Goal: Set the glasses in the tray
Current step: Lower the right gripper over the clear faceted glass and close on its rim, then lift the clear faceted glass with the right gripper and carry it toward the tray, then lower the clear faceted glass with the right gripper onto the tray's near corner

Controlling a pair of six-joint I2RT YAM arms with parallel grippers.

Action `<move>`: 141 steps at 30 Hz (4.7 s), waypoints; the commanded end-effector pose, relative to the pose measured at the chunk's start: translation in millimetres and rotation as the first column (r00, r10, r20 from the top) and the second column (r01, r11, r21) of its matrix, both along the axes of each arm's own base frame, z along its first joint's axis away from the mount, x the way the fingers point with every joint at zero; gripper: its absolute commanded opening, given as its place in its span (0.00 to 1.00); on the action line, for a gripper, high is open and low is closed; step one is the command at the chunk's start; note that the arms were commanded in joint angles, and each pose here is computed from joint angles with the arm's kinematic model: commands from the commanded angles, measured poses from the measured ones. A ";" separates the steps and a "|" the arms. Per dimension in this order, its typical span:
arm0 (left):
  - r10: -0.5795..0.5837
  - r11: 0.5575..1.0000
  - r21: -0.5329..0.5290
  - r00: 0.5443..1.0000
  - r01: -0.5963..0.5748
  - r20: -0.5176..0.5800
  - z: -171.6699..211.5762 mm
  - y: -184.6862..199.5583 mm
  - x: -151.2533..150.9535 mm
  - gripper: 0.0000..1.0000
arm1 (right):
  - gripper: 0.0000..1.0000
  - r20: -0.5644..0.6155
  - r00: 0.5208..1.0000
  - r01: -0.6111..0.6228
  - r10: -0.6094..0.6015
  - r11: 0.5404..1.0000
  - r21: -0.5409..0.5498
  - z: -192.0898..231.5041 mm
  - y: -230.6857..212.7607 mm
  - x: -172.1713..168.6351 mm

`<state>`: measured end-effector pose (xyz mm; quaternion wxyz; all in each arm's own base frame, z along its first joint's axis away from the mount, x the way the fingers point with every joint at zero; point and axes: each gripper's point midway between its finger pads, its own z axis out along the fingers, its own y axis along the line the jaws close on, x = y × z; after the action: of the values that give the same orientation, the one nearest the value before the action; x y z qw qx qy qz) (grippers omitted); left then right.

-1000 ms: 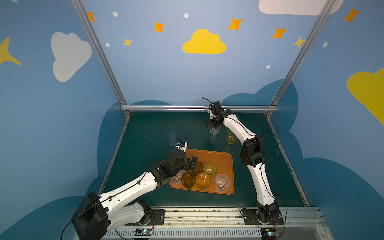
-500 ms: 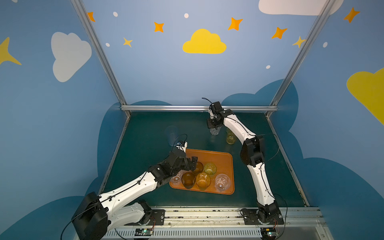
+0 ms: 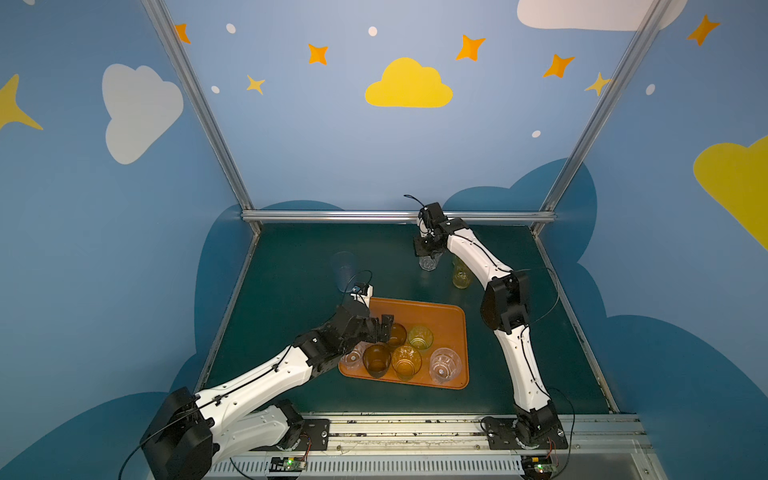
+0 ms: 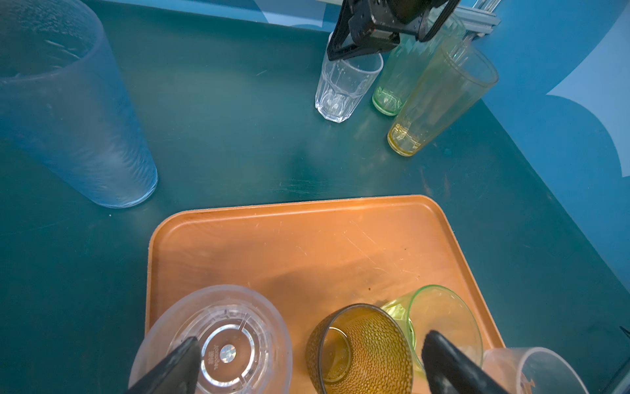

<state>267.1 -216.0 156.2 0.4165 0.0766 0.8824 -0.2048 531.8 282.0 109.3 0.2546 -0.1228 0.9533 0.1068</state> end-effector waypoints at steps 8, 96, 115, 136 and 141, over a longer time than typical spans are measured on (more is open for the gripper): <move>0.024 0.999 -0.033 1.000 -0.023 0.021 7.2 1.7 2.3 1.00 | 0.00 0.071 0.997 -0.017 0.011 0.997 0.080 63.3 12.9 -10.8; -0.066 0.991 -0.113 0.994 0.075 0.087 23.2 -5.1 -11.2 1.00 | 0.00 -0.257 0.947 0.199 -0.193 0.980 -0.003 26.4 -65.0 -289.9; -0.032 0.992 -0.117 0.996 0.041 0.083 23.9 -0.4 -9.6 1.00 | 0.00 -0.317 0.934 0.166 -0.168 0.986 -0.032 4.5 -55.7 -299.7; -0.015 0.994 -0.108 0.997 0.023 0.075 21.0 2.7 -8.9 1.00 | 0.21 -0.298 0.936 0.188 -0.188 0.982 -0.029 12.2 -61.3 -300.2; 0.016 0.995 -0.097 0.997 -0.008 0.079 23.3 10.5 -9.1 1.00 | 0.53 -0.250 0.947 0.203 -0.201 0.979 -0.015 28.1 -65.5 -296.0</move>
<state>257.7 -214.7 177.6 0.4495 0.0725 0.8533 -0.2541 235.6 221.0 120.0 0.1200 -0.0125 0.9877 0.0992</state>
